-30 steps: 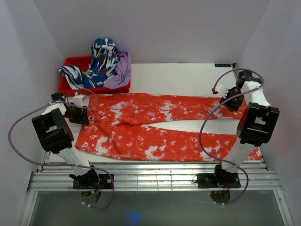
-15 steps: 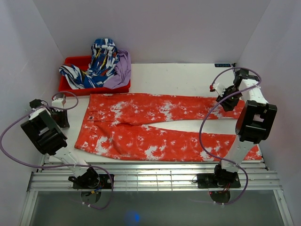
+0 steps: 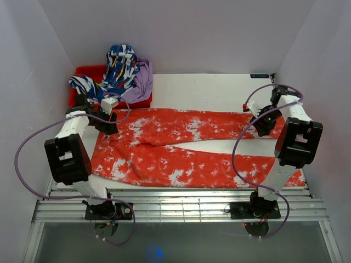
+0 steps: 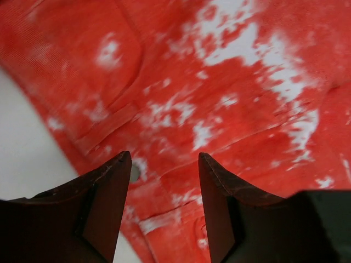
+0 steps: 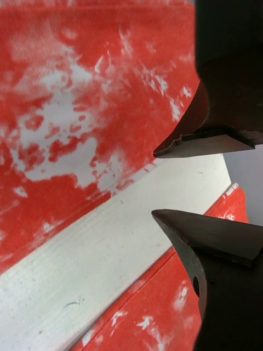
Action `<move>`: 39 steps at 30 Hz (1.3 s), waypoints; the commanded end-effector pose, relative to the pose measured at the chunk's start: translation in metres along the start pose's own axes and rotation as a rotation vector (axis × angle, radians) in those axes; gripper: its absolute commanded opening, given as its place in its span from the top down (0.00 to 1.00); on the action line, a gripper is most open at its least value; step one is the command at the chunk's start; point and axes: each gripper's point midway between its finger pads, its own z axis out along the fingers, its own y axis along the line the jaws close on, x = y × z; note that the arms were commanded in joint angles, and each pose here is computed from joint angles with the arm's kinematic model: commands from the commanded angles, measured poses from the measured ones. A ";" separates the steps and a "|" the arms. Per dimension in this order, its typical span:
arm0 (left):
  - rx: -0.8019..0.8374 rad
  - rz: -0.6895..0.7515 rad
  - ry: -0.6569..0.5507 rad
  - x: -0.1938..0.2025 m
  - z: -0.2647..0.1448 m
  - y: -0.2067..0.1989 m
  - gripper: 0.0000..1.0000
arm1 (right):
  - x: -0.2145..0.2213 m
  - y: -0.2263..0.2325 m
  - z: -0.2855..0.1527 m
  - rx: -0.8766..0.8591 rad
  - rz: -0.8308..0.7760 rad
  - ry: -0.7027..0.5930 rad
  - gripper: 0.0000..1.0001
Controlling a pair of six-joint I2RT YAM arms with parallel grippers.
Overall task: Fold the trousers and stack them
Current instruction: Flatten the trousers out, then fold the trousers
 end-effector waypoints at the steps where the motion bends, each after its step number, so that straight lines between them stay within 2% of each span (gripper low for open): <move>1: 0.044 0.001 0.032 0.000 0.022 -0.018 0.37 | 0.002 0.024 -0.012 -0.034 -0.013 0.007 0.52; 3: 0.003 0.015 0.075 0.010 0.035 -0.014 0.38 | 0.011 0.041 -0.007 -0.060 -0.016 0.027 0.52; 8: -0.097 -0.080 0.257 0.072 0.056 0.006 0.44 | 0.020 0.051 0.005 -0.068 -0.013 0.044 0.52; 12: -0.175 -0.185 0.348 0.122 0.041 0.028 0.50 | 0.015 0.043 0.005 -0.077 0.006 0.030 0.52; 14: -0.177 -0.187 0.362 0.137 0.033 0.030 0.52 | 0.009 0.032 0.002 -0.063 0.008 0.018 0.52; 18: -0.145 -0.152 0.371 0.163 0.012 0.018 0.50 | 0.002 0.021 -0.005 -0.064 -0.005 0.010 0.55; 21: -0.079 -0.079 0.318 0.150 0.002 0.005 0.43 | -0.005 0.010 -0.008 -0.056 -0.020 -0.004 0.56; 24: -0.040 -0.049 0.211 0.111 -0.008 0.006 0.31 | -0.015 -0.009 -0.014 -0.016 -0.035 -0.029 0.57; 25: -0.064 -0.022 0.152 0.082 -0.018 0.020 0.29 | -0.018 -0.014 -0.016 -0.006 -0.039 -0.037 0.57; 27: -0.028 -0.040 0.073 0.051 -0.025 0.021 0.27 | -0.026 -0.032 -0.019 0.023 -0.049 -0.053 0.57; 29: -0.062 -0.029 -0.007 0.010 -0.037 0.044 0.26 | -0.030 -0.045 -0.014 0.034 -0.045 -0.066 0.57; 32: -0.110 -0.058 -0.080 -0.033 -0.048 0.073 0.25 | -0.045 -0.076 -0.008 0.085 -0.030 -0.102 0.59; 34: -0.109 -0.135 -0.049 -0.030 -0.034 0.092 0.25 | -0.055 -0.093 0.003 0.092 -0.032 -0.111 0.59; 35: -0.124 -0.134 -0.058 -0.041 -0.037 0.103 0.25 | -0.058 -0.097 0.009 0.089 -0.034 -0.109 0.59; 39: -0.128 -0.212 -0.026 -0.033 -0.014 0.133 0.25 | -0.060 -0.101 0.040 0.055 -0.027 -0.079 0.60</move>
